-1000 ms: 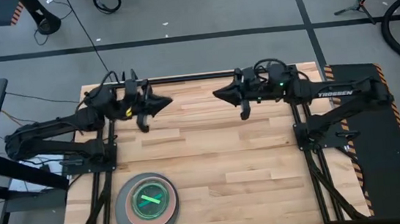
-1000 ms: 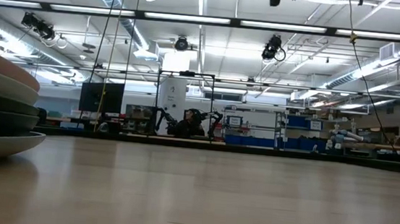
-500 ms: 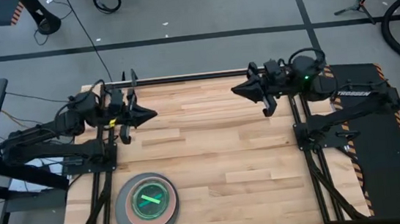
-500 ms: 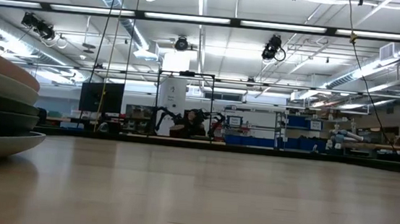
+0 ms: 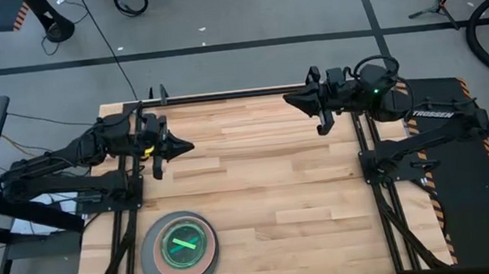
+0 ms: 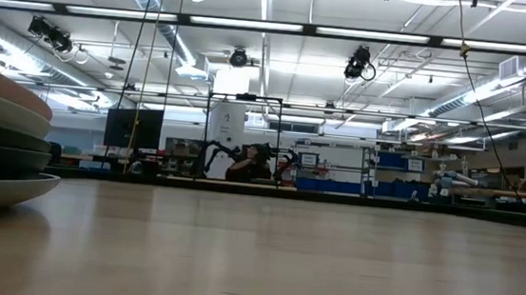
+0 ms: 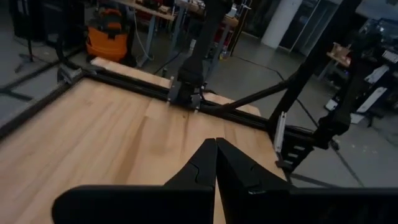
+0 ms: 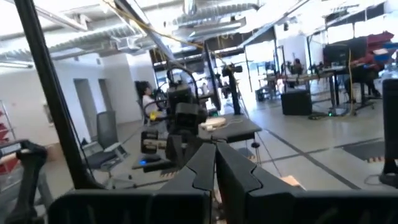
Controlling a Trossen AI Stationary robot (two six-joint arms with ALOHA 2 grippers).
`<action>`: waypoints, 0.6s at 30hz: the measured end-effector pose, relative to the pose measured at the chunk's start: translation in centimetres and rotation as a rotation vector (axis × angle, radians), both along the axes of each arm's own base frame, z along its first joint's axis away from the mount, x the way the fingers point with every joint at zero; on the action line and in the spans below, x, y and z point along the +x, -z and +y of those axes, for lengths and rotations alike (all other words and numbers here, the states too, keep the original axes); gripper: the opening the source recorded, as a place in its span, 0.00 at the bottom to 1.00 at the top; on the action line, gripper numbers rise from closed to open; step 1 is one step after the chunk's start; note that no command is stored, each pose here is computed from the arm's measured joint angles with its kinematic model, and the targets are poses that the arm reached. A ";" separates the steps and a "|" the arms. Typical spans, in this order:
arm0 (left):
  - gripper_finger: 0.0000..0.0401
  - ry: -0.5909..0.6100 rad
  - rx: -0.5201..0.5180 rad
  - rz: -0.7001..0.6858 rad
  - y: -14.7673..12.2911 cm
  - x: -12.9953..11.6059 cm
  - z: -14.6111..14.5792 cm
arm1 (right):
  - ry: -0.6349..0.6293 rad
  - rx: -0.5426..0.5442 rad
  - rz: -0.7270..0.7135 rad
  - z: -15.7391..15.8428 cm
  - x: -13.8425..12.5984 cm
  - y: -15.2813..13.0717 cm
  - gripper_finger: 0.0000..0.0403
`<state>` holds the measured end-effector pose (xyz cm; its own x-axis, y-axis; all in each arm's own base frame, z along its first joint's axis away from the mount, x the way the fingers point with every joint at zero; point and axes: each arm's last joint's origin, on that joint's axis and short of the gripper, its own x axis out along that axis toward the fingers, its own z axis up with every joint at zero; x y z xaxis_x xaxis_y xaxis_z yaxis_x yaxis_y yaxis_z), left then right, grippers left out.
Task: Stack plastic plates
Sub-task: Return to Home Position
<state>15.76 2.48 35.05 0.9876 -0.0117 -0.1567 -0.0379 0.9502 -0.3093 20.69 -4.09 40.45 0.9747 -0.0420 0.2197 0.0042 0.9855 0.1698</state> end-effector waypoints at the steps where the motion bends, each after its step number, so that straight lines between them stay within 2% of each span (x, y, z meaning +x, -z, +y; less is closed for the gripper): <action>1: 0.03 -0.002 0.019 -0.006 -0.1 0.0 0.0 | 0.003 0.001 -0.001 0.0 0.2 0.1 0.06; 4: 0.03 -0.007 0.015 -0.025 -0.2 0.0 0.0 | -0.049 0.093 0.025 0.0 0.4 0.4 0.06; 6: 0.03 -0.008 0.029 -0.046 -0.5 0.0 0.1 | -0.080 0.115 0.075 0.1 0.4 0.8 0.06; 11: 0.03 -0.106 0.060 -0.040 -0.5 -0.2 0.3 | -0.086 0.099 0.191 0.4 0.2 1.8 0.06; 15: 0.03 -0.222 0.051 0.060 0.3 -1.3 0.4 | -0.025 0.037 0.151 0.9 -1.1 1.0 0.06; 18: 0.03 -0.290 0.039 0.085 0.4 -2.7 0.3 | 0.026 0.021 0.118 1.1 -2.5 0.3 0.06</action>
<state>13.06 2.81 34.61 0.9323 0.2762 -0.2336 -0.3332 0.9071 -0.2572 18.21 -2.95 40.13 0.9922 -0.0707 0.1024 0.0505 0.9810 0.1874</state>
